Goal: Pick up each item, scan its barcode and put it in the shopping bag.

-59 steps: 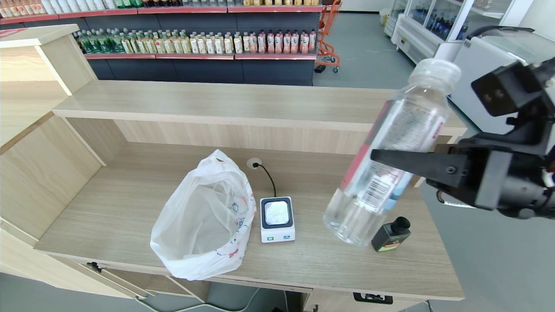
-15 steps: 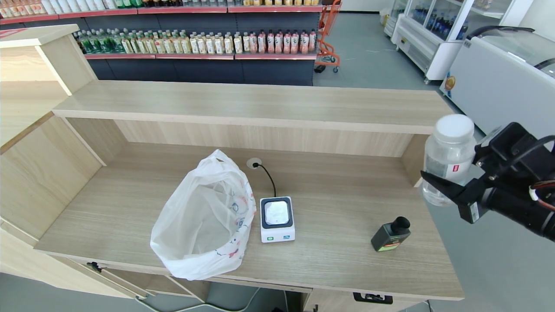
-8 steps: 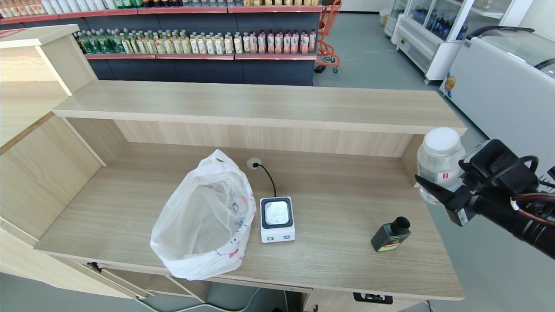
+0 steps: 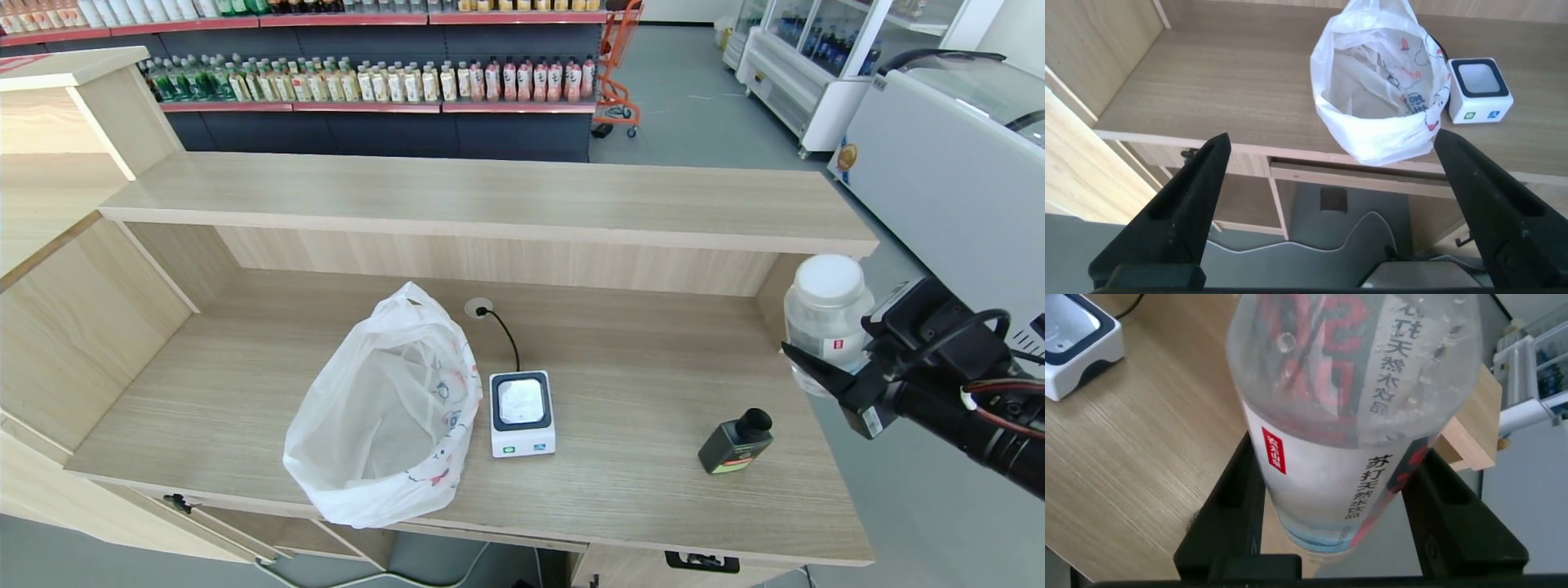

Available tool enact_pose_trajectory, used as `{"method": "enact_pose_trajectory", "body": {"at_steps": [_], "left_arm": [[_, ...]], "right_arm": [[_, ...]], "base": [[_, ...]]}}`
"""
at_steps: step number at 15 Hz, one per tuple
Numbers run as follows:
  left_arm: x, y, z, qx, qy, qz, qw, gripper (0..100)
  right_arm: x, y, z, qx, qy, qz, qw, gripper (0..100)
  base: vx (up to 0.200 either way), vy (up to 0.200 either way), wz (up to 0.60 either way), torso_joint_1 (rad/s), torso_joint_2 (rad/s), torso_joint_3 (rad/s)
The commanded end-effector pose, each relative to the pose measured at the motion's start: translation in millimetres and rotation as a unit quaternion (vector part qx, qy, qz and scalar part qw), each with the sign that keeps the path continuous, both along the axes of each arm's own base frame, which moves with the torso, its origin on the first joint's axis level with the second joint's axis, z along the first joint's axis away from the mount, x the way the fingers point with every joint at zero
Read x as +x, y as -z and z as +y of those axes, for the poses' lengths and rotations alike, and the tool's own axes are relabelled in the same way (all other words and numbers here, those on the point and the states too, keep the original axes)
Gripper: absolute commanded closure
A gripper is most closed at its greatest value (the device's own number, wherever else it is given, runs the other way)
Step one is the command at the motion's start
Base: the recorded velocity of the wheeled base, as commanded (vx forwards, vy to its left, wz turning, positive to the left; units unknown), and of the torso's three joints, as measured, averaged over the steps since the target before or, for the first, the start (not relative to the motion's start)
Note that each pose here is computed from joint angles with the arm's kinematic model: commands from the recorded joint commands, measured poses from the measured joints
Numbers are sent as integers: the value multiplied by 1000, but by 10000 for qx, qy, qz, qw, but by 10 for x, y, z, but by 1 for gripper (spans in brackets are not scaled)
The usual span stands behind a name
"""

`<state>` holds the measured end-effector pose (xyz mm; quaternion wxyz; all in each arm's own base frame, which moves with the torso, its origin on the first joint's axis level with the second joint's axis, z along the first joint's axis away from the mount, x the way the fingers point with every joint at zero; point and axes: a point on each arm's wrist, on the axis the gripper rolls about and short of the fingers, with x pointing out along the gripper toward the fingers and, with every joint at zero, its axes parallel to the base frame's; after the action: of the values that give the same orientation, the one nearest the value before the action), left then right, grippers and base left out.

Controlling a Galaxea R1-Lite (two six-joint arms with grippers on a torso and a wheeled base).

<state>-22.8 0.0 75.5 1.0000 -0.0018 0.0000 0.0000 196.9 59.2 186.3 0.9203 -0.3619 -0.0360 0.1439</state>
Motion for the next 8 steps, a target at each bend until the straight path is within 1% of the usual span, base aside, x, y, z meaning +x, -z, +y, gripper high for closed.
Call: {"method": "enact_pose_trajectory", "body": {"at_steps": [1,5,8], "left_arm": [[0,-1,0,-5,0,-8,10000,0],[0,-1,0,-5,0,-8,10000,0],[0,1,0,3,0,0,10000,0]], "right_arm": [[39,-16,12,-17,-5,-27,10000,100],[202,-69,65,24,-19,-135,9999,100],[528,-51,171,70,-265,-281,9992,100]], "base": [[0,200,0,-7,2,2],[0,200,0,5,5,4],[0,200,0,-1,2,4]]}}
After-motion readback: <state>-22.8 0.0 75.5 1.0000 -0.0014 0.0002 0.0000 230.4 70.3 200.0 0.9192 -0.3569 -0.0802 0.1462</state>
